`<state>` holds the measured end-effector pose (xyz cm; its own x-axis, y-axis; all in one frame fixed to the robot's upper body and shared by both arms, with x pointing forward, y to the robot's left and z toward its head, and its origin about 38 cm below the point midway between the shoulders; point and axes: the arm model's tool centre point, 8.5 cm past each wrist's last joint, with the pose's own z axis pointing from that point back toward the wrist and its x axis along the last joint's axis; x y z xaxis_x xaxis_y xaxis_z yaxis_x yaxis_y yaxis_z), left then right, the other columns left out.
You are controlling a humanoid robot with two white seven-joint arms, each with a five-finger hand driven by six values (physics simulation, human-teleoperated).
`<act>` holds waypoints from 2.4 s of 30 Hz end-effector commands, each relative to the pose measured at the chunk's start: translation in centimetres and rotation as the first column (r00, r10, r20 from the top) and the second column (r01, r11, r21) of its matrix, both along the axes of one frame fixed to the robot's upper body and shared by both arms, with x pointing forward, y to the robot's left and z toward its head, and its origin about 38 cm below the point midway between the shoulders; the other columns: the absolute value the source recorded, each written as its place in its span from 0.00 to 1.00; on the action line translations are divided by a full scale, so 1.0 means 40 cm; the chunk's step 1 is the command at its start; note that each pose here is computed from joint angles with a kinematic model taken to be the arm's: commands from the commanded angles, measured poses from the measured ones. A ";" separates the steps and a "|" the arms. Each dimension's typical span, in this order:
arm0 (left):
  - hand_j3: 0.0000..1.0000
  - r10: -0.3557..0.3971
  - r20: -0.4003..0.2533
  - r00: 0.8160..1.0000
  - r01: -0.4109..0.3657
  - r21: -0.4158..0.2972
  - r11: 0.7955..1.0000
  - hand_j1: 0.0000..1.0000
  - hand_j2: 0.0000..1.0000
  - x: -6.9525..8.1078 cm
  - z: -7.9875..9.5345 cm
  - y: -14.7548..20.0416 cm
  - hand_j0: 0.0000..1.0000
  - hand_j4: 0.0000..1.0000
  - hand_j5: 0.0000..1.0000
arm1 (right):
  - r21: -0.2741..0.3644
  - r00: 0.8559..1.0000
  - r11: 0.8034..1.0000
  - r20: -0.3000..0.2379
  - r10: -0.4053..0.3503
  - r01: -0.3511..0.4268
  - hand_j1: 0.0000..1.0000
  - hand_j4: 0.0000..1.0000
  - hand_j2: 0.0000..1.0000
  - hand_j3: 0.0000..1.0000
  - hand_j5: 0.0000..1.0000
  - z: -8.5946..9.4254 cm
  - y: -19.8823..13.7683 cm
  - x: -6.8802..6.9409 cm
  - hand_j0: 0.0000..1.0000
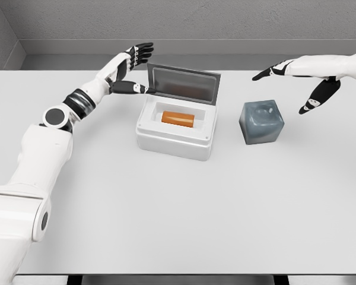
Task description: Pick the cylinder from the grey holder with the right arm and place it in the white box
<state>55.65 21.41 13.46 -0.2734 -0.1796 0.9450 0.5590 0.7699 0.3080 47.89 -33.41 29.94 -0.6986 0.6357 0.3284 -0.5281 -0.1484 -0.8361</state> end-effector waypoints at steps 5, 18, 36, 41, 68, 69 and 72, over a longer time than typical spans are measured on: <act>0.93 0.000 0.003 1.000 0.000 -0.004 1.000 0.93 0.93 0.000 0.002 -0.001 0.93 0.93 0.93 | 0.007 1.000 1.000 0.000 -0.003 0.003 1.00 1.00 1.00 1.00 1.00 0.002 0.000 0.000 1.00; 0.95 -0.005 0.005 1.000 0.005 0.012 1.000 0.95 0.95 0.000 0.002 0.003 0.95 0.95 0.95 | 0.009 1.000 1.000 -0.001 0.000 0.000 1.00 1.00 1.00 1.00 1.00 0.001 0.004 0.001 1.00; 1.00 0.003 0.002 1.000 -0.003 0.014 1.000 1.00 1.00 -0.002 -0.001 0.015 1.00 1.00 1.00 | 0.009 1.000 1.000 0.001 0.001 -0.001 1.00 1.00 1.00 1.00 1.00 0.004 0.004 -0.001 1.00; 1.00 0.002 0.007 1.000 -0.002 0.012 1.000 1.00 1.00 0.001 0.005 0.014 1.00 1.00 1.00 | 0.009 1.000 1.000 0.001 0.001 -0.001 1.00 1.00 1.00 1.00 1.00 0.004 0.004 -0.001 1.00; 1.00 -0.055 0.104 0.993 0.045 0.094 0.995 1.00 1.00 -0.011 0.052 0.025 1.00 1.00 1.00 | 0.002 1.000 1.000 0.002 0.007 -0.007 1.00 1.00 1.00 1.00 1.00 0.003 0.005 -0.004 1.00; 1.00 -0.055 0.104 0.993 0.045 0.094 0.995 1.00 1.00 -0.011 0.052 0.025 1.00 1.00 1.00 | 0.003 1.000 1.000 0.002 0.005 -0.005 1.00 1.00 1.00 1.00 1.00 0.003 0.004 -0.004 1.00; 1.00 -0.055 0.105 0.993 0.045 0.094 0.995 1.00 1.00 -0.010 0.054 0.025 1.00 1.00 1.00 | 0.001 1.000 1.000 0.002 0.004 -0.004 1.00 1.00 1.00 1.00 1.00 0.003 0.002 -0.004 1.00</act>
